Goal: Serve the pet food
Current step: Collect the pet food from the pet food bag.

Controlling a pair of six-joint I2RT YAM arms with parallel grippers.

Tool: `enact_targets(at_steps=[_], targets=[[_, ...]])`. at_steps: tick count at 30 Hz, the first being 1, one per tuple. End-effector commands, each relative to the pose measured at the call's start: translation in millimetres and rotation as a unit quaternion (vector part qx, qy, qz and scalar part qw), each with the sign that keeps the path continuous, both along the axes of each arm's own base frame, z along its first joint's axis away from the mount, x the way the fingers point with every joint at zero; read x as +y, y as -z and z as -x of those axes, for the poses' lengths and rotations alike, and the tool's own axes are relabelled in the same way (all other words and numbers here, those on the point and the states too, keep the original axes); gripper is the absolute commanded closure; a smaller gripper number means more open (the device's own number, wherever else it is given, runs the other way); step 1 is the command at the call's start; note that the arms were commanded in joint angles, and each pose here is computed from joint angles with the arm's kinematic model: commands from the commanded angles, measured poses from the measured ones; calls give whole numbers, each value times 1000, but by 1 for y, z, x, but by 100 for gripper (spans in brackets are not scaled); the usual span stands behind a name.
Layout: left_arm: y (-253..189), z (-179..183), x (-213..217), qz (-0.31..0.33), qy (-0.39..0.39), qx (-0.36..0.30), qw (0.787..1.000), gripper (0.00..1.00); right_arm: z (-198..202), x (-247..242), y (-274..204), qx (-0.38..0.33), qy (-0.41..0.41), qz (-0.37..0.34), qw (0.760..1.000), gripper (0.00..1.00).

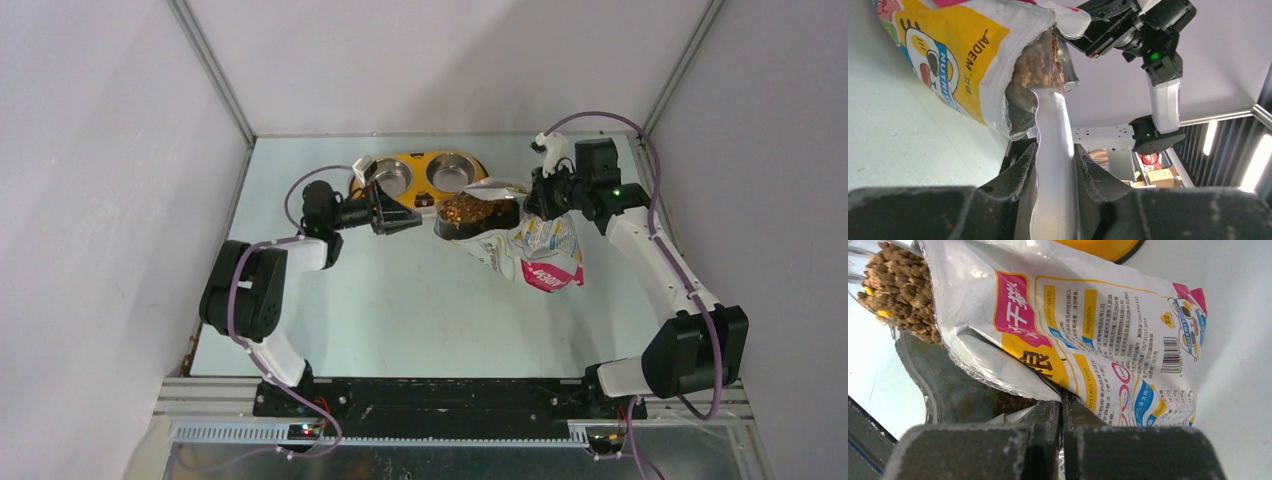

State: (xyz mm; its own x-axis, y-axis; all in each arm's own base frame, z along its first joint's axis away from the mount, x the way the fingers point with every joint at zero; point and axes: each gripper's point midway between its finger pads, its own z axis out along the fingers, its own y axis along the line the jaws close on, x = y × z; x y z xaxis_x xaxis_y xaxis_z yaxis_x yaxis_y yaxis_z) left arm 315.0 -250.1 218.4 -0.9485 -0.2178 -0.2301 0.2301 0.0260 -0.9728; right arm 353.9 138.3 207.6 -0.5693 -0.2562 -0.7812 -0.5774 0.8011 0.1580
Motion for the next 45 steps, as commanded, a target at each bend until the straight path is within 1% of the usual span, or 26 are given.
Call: enact_targets(at_steps=[1, 13, 22, 30, 39, 45], targets=[[-30, 2, 8, 29, -2, -54, 998, 100, -4, -24, 11, 26, 43, 27, 998, 100], [-25, 4, 12, 26, -2, -47, 999, 100, -18, -44, 18, 23, 83, 41, 995, 100], [-16, 8, 13, 5, -3, -45, 999, 100, -30, -49, 13, 11, 105, 33, 994, 100], [-28, 12, 13, 9, 1, -56, 998, 100, -42, -66, 17, 15, 147, 56, 988, 100], [-39, 18, 15, 13, 4, -64, 998, 100, -45, -71, 24, 26, 155, 56, 986, 100], [-45, 13, 20, 17, -3, -69, 997, 100, -45, -74, 25, 27, 158, 59, 985, 100]])
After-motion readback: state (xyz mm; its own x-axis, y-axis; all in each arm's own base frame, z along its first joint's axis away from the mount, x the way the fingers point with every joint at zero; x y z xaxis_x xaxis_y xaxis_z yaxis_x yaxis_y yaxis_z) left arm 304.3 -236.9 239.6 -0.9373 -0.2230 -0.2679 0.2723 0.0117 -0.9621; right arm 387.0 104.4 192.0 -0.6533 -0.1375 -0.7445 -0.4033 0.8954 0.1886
